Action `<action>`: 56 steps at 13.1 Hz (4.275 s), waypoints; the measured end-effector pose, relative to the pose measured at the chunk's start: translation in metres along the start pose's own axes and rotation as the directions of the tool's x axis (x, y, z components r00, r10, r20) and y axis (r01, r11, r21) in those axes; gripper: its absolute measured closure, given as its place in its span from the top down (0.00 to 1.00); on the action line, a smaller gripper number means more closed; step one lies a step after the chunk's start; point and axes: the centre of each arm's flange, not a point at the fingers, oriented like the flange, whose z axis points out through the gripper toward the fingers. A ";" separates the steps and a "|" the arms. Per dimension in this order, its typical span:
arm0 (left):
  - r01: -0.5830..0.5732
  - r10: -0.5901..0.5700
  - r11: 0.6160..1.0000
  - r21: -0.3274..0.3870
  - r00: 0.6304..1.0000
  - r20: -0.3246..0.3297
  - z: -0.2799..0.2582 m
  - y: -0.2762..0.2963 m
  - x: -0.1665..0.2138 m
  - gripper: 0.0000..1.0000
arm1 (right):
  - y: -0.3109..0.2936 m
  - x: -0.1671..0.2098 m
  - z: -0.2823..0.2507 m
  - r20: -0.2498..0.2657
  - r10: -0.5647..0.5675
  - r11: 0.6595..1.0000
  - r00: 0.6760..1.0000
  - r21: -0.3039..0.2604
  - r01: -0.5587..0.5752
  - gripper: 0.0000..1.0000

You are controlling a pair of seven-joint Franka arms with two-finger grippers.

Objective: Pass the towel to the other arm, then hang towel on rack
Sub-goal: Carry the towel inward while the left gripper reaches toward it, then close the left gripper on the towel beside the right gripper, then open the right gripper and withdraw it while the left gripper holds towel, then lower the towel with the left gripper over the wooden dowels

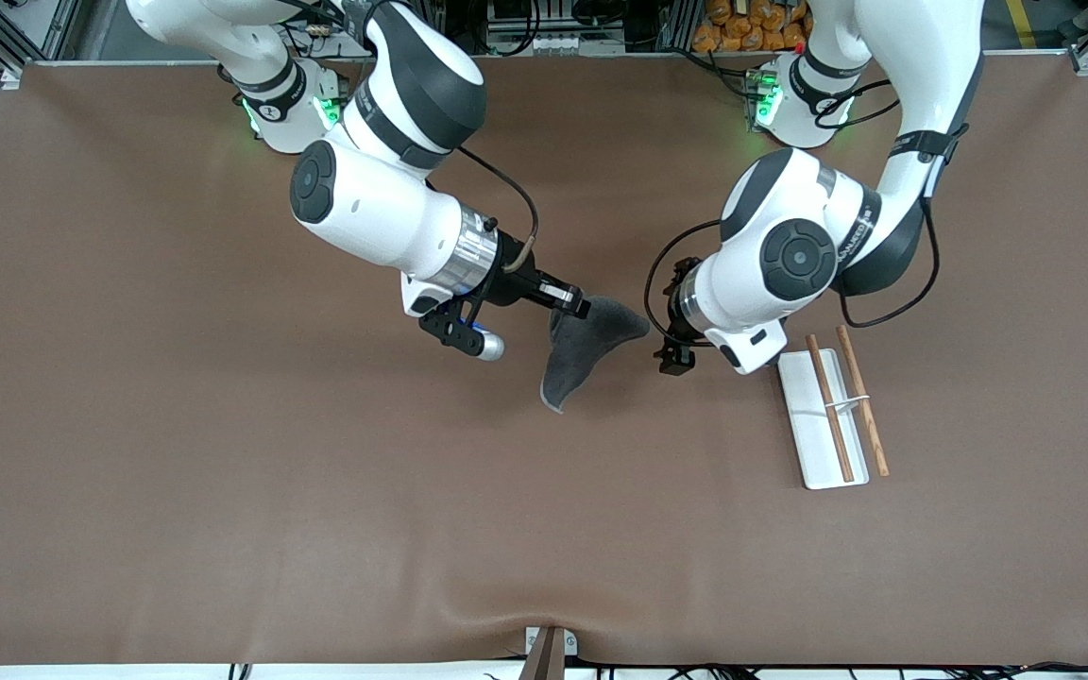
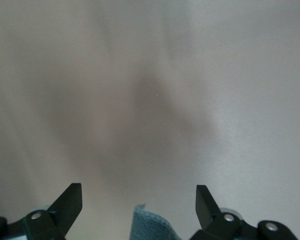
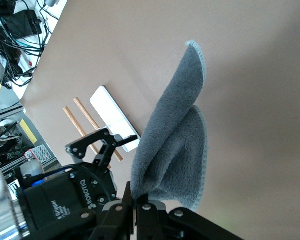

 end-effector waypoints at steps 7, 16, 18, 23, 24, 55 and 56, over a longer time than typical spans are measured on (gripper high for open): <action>0.054 -0.059 0.997 0.051 0.994 0.097 0.007 -0.002 -0.005 0.74 | 0.001 0.001 0.001 0.000 0.001 1.000 1.000 -0.001 -0.001 0.04; 0.076 -0.082 0.996 0.055 0.990 0.117 0.006 0.001 -0.006 0.07 | 0.000 0.001 0.001 -0.001 0.001 1.000 1.000 0.000 -0.001 0.04; 0.078 -0.083 0.996 0.044 0.989 0.126 -0.001 0.003 -0.005 0.02 | 0.000 0.001 0.001 -0.001 0.001 1.000 1.000 0.000 -0.001 0.04; 0.041 -0.042 0.999 0.007 0.989 0.140 -0.017 0.010 0.000 0.02 | 0.000 0.001 0.001 -0.001 0.001 1.000 1.000 0.000 -0.001 0.04; 0.018 -0.016 1.000 -0.011 0.989 0.145 -0.024 0.012 0.002 0.02 | 0.000 0.001 0.001 -0.001 0.001 1.000 1.000 0.000 -0.001 0.04; -0.957 0.985 0.082 0.277 0.035 -0.169 -0.142 0.012 0.154 0.02 | 0.228 0.176 -0.403 0.163 -0.541 0.589 0.825 -0.627 0.510 1.00; -0.957 0.987 0.065 0.283 0.019 -0.162 -0.143 0.012 0.162 0.02 | 0.231 0.168 -0.416 0.154 -0.537 0.594 0.829 -0.629 0.501 1.00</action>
